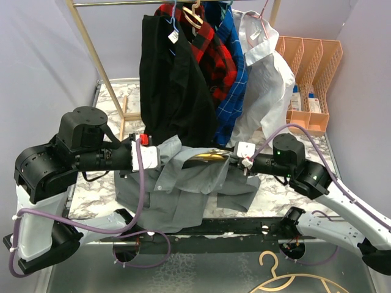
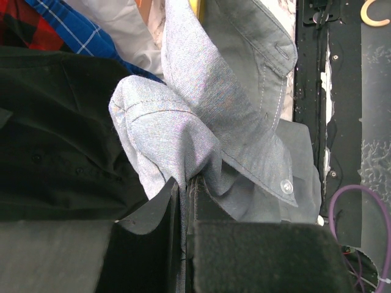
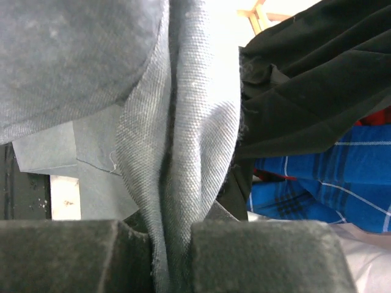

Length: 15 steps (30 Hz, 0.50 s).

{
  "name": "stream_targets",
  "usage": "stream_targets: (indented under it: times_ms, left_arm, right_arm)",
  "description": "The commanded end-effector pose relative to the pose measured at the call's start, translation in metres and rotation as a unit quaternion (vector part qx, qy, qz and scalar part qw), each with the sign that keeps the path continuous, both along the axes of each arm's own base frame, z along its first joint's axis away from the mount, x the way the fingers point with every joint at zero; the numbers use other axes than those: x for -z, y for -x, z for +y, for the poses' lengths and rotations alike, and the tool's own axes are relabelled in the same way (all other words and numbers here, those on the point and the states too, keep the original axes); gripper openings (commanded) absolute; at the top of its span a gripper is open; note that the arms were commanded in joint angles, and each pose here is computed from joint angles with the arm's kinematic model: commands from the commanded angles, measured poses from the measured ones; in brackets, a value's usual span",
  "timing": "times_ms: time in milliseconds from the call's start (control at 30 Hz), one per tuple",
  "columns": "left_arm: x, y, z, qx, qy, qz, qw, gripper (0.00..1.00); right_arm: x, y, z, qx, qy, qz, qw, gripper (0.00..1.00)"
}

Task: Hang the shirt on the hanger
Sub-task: Hang the shirt on the hanger.

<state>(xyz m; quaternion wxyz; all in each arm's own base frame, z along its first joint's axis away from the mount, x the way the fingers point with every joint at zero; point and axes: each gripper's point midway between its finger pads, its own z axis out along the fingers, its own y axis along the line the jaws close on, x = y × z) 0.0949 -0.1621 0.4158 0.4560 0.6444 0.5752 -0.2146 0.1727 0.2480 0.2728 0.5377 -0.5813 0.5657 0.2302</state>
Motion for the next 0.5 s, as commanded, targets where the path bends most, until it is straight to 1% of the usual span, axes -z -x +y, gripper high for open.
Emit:
stream_targets:
  times_ms: [0,167,267,367,467]
  left_arm:
    - [-0.018,0.004,0.001,0.006,0.033,-0.03,0.999,0.0]
    - [-0.006,-0.006,0.002,-0.008,0.012,-0.031,0.999,0.0]
    - [0.001,-0.031,0.005,-0.068,0.003,-0.045,0.997,0.0]
    - [0.0,-0.059,0.008,-0.128,0.001,-0.074,0.989,0.0]
    - [-0.005,-0.077,0.006,-0.154,-0.005,-0.091,0.984,0.0]
  right_arm:
    - [-0.02,0.01,-0.009,0.004,-0.03,-0.003,1.0,0.01]
    - [-0.047,0.034,-0.017,-0.005,-0.087,0.026,0.996,0.01]
    - [-0.066,0.042,-0.03,0.023,-0.121,0.046,0.991,0.01]
    - [-0.069,0.042,-0.049,0.074,-0.102,0.075,0.989,0.01]
    - [-0.055,0.039,-0.071,0.137,-0.045,0.117,0.983,0.01]
